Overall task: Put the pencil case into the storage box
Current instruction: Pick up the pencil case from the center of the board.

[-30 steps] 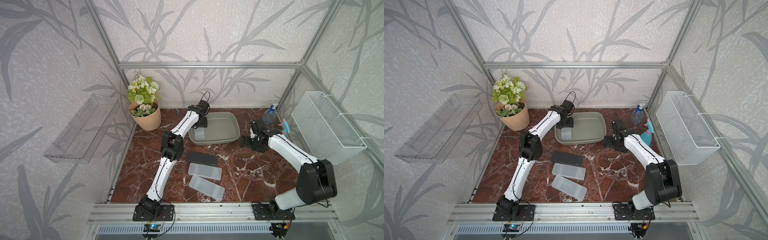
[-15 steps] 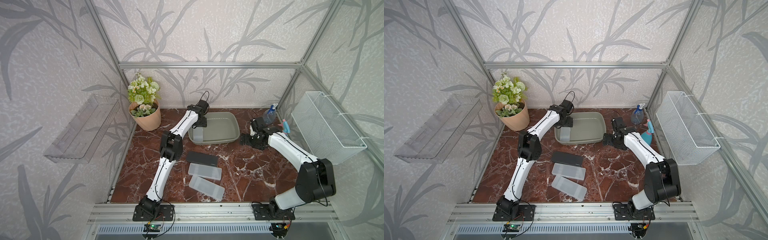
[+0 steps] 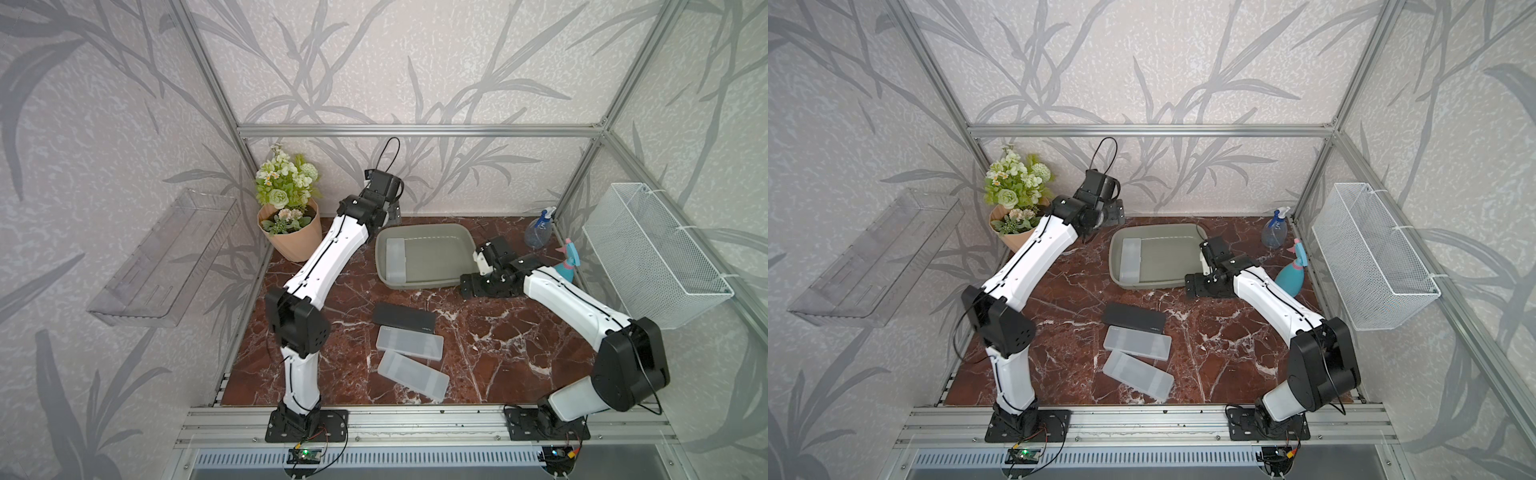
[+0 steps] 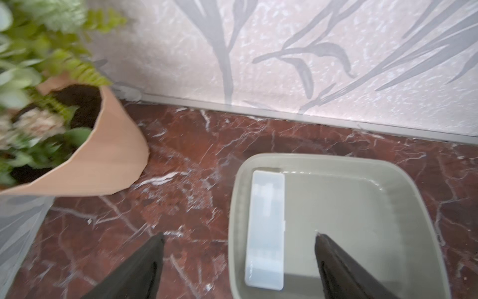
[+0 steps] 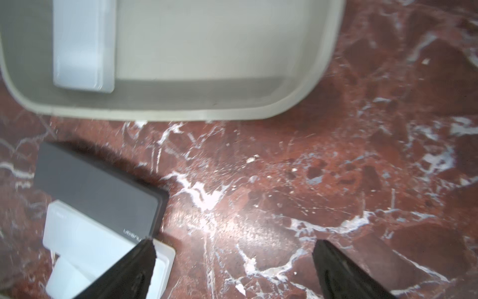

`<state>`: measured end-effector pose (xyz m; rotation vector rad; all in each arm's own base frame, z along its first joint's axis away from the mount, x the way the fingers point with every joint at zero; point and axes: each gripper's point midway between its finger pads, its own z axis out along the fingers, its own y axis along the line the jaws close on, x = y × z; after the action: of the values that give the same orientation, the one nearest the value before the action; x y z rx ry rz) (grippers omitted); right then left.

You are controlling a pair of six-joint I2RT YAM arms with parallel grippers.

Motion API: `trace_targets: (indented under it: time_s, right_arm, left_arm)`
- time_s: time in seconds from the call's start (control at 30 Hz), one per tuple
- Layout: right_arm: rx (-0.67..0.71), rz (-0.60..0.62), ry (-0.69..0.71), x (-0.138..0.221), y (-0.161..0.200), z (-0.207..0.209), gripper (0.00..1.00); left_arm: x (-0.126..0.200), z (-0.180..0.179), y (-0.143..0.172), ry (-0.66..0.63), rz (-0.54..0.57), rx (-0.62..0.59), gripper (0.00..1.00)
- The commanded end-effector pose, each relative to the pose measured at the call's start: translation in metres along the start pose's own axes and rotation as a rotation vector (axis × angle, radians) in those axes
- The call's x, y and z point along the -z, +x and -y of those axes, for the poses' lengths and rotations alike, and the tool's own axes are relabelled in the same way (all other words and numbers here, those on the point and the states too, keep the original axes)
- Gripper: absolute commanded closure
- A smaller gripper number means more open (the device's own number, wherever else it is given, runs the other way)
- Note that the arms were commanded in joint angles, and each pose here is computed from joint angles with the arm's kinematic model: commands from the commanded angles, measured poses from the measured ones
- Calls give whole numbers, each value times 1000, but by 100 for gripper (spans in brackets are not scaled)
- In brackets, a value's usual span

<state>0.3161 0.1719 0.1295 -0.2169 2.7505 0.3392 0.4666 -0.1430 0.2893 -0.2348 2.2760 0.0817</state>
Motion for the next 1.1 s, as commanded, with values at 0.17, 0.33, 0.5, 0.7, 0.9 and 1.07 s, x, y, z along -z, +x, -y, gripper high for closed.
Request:
trace_targets:
  time_s: [0.17, 0.33, 0.5, 0.7, 0.9, 1.07]
  right_arm:
    - [355, -7, -124, 13, 53, -78, 1]
    - [579, 4, -198, 28, 88, -120, 4]
    - [760, -68, -251, 32, 126, -158, 5]
    - [822, -204, -256, 7, 163, -197, 3]
    - [782, -288, -195, -17, 177, -203, 1]
    - [732, -352, -156, -26, 195, -192, 1]
  left_arm:
    - [40, -127, 99, -124, -6, 285, 6]
    - [40, -168, 133, -123, -49, 351, 10]
    - [27, -186, 150, -140, -144, 343, 10]
    - [27, -185, 177, -105, -157, 397, 8]
    - [35, -184, 190, -85, -140, 379, 5]
    - [47, -184, 185, -103, -102, 306, 1]
